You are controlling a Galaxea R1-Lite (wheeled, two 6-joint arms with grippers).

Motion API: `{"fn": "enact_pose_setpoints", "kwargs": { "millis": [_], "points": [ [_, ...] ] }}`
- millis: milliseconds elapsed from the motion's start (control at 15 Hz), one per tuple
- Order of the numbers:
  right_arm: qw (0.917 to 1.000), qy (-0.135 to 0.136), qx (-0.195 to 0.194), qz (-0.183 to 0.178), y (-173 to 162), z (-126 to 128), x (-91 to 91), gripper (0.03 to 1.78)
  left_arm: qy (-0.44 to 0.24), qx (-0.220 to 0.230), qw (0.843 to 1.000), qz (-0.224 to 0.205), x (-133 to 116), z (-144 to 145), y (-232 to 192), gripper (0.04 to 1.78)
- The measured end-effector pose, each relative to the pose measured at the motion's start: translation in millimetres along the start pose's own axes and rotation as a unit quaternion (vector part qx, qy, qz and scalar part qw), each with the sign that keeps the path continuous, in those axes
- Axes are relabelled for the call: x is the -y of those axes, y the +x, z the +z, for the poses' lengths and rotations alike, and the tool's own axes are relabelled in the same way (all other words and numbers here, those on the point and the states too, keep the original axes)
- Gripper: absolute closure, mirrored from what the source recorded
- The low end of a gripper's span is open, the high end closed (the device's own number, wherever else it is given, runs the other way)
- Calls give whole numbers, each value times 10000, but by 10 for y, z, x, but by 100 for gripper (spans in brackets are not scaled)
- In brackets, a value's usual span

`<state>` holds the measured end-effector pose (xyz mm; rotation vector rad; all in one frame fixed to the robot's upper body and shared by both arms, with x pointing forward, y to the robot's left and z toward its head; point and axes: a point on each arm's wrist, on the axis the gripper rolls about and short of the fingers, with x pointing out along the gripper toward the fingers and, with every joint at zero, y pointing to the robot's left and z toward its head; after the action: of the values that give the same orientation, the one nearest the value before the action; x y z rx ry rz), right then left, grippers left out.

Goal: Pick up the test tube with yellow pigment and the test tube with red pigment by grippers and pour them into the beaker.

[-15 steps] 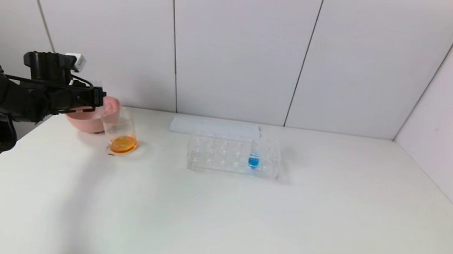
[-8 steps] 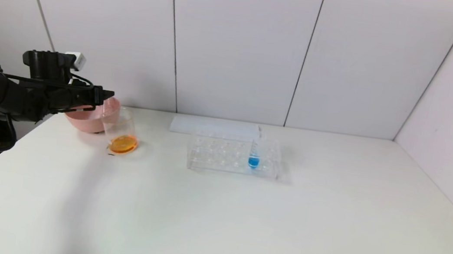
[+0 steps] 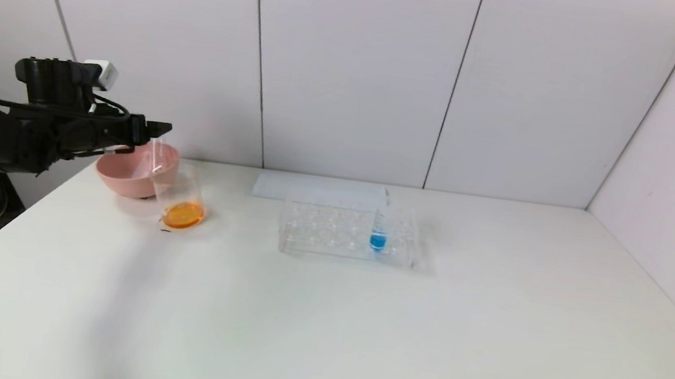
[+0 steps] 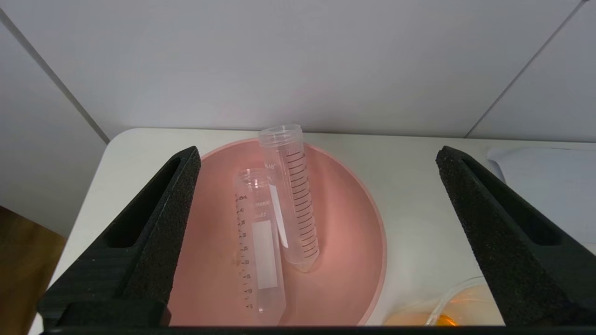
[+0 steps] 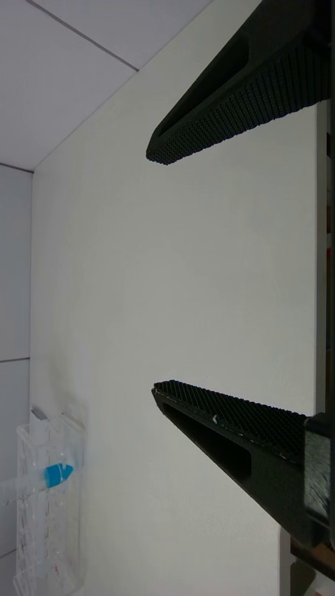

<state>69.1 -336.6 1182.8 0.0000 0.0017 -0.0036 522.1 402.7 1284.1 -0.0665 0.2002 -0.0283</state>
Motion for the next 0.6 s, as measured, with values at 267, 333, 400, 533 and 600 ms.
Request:
{"fn": "enact_pose_setpoints", "kwargs": {
  "millis": [267,333,400,533,600],
  "points": [
    [10000,0,2,0,0,0,0,11,111,369,9993,10,93,356,-454,6],
    [10000,0,0,0,0,0,0,11,155,439,9989,-5,131,430,-618,6],
    [10000,0,0,0,0,0,0,11,202,532,9984,-16,173,504,-798,6],
    [10000,0,0,-1,0,0,0,11,275,712,9971,-63,289,635,-1243,6],
    [10000,0,0,0,0,0,0,11,303,778,9965,-90,353,678,-1482,6]
  ]
}}
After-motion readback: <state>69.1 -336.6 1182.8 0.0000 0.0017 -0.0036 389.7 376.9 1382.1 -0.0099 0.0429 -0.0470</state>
